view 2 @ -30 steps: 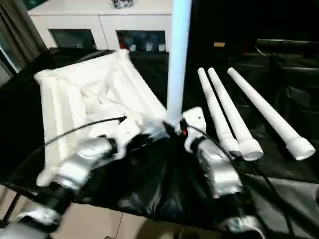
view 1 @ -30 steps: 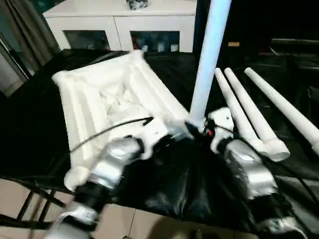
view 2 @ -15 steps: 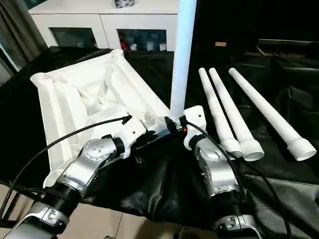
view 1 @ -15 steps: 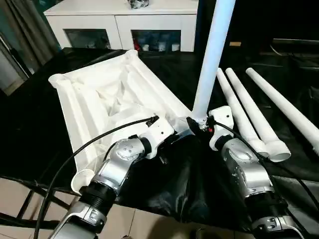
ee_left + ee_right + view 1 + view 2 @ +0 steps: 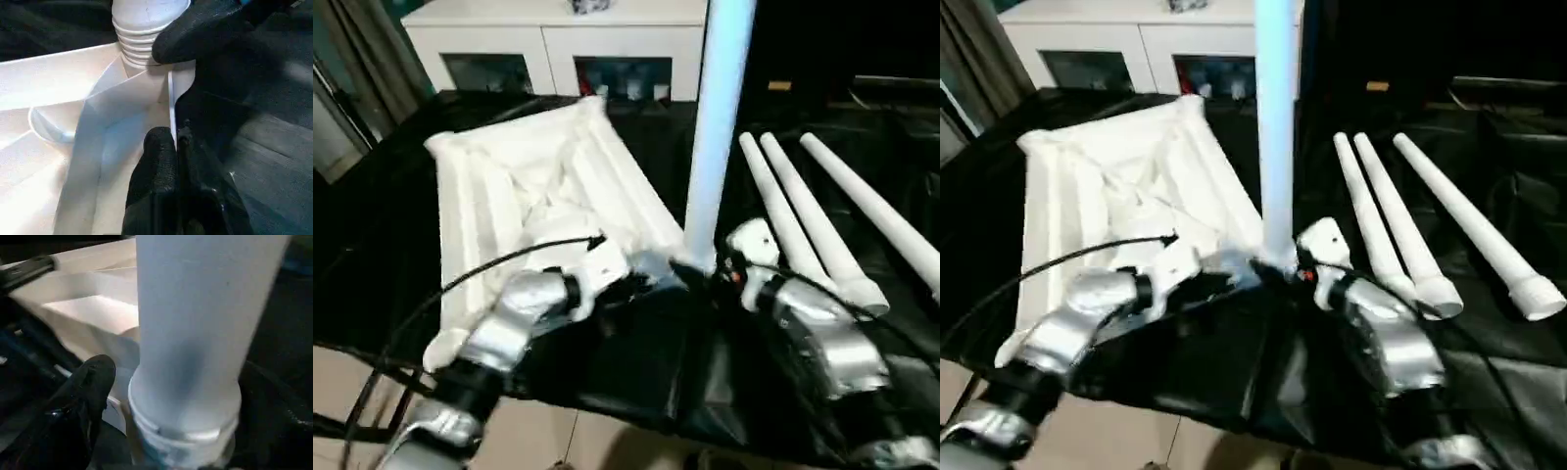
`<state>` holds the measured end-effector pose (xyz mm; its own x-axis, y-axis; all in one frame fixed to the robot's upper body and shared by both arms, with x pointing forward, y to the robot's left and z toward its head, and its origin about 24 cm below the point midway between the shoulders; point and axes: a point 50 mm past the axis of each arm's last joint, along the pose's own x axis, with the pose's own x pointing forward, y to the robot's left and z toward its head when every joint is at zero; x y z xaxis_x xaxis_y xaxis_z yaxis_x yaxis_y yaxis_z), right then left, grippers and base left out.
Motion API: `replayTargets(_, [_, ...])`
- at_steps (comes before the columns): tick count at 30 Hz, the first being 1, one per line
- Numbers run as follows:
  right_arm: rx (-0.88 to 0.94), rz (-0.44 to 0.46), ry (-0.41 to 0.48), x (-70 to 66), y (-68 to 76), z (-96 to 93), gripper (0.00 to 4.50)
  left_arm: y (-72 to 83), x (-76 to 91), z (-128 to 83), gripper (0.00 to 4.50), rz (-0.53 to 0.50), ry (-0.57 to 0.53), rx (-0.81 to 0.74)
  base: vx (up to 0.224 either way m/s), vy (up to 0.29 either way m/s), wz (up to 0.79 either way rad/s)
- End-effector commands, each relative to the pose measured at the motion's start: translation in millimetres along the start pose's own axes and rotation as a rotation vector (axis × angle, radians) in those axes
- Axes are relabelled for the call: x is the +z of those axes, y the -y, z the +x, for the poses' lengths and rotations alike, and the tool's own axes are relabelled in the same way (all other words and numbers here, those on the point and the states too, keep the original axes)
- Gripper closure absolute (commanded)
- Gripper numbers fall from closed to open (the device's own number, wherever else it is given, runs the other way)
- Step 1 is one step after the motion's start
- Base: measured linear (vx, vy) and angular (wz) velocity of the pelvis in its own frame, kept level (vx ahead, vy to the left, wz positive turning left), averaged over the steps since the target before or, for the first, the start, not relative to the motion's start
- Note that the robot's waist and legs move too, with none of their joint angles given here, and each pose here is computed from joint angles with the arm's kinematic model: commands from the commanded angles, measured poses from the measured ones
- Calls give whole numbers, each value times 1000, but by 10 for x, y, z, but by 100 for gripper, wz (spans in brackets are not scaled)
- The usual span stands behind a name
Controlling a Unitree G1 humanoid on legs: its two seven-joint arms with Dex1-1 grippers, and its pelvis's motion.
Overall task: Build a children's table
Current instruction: Rotate leg to tighten
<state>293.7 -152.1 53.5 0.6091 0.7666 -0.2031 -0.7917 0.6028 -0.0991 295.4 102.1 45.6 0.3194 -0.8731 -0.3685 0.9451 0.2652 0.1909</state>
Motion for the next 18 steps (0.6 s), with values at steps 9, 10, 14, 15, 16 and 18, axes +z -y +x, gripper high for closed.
replayTargets(9, [349, -65, -50, 36, -183, -144, 54, 87, 47, -143, 450, 79, 28, -219, 0, 0, 0])
replayTargets(10, [377, -72, -60, 36, -196, -151, 54, 86, 45, -159, 450, 74, 27, -230, 0, 0, 0])
replayTargets(14, [434, -91, -87, 25, -220, -156, 89, 86, 42, -199, 450, 70, 22, -254, 0, 0, 0])
replayTargets(15, [447, -88, -92, 21, -225, -154, 89, 87, 36, -210, 450, 70, 19, -260, 0, 0, 0])
replayTargets(16, [455, -86, -95, 18, -228, -153, 95, 87, 32, -218, 450, 70, 18, -264, 0, 0, 0])
replayTargets(18, [467, -82, -97, 16, -234, -155, 122, 89, 27, -225, 450, 70, 17, -268, 0, 0, 0])
